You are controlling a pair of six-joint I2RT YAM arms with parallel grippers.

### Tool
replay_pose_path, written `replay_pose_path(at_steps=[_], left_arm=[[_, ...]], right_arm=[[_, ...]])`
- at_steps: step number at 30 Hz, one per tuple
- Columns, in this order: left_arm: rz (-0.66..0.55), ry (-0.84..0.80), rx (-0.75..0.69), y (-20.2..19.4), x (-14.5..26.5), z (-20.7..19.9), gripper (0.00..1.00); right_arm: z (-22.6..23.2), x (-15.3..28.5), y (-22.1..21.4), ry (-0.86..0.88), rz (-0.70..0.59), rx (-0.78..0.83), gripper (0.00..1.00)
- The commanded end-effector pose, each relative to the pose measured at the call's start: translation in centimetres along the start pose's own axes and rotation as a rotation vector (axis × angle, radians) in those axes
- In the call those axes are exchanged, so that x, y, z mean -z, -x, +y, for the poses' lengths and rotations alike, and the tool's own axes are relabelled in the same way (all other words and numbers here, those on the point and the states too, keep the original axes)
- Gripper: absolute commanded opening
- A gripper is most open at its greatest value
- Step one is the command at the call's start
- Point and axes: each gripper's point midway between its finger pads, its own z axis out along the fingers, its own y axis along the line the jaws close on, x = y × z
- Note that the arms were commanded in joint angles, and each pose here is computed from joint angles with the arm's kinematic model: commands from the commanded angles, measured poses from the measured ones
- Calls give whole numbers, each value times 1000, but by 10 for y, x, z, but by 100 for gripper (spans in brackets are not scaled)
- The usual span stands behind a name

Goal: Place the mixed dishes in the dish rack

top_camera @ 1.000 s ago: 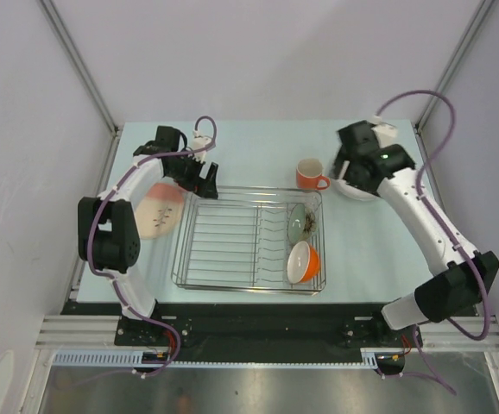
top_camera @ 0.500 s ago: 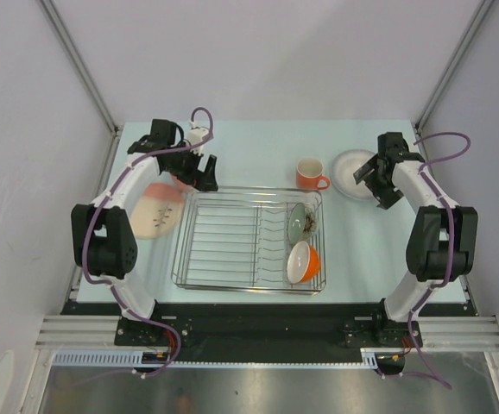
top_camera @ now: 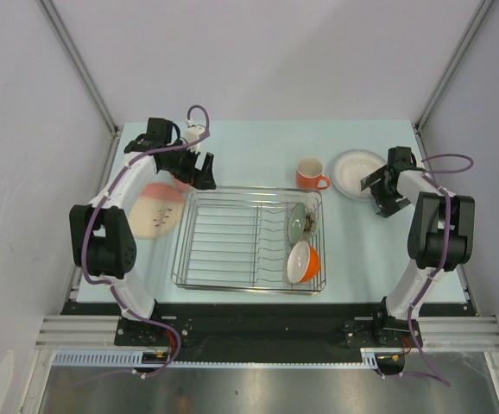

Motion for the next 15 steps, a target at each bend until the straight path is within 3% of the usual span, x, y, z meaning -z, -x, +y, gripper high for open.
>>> replay_pose_path(at_steps=[1,10,15], left_arm=[[-80,-3,-21,26,24,-8,100],[-71,-7,-10,22,21,-7,100],[-64,4,-7,18,20,-3,100]], right_arm=[[26,-15,10,127,-24,-43,93],[20,-40,5,186,15,-106,88],[-2,-53,-6,167,41,-145,73]])
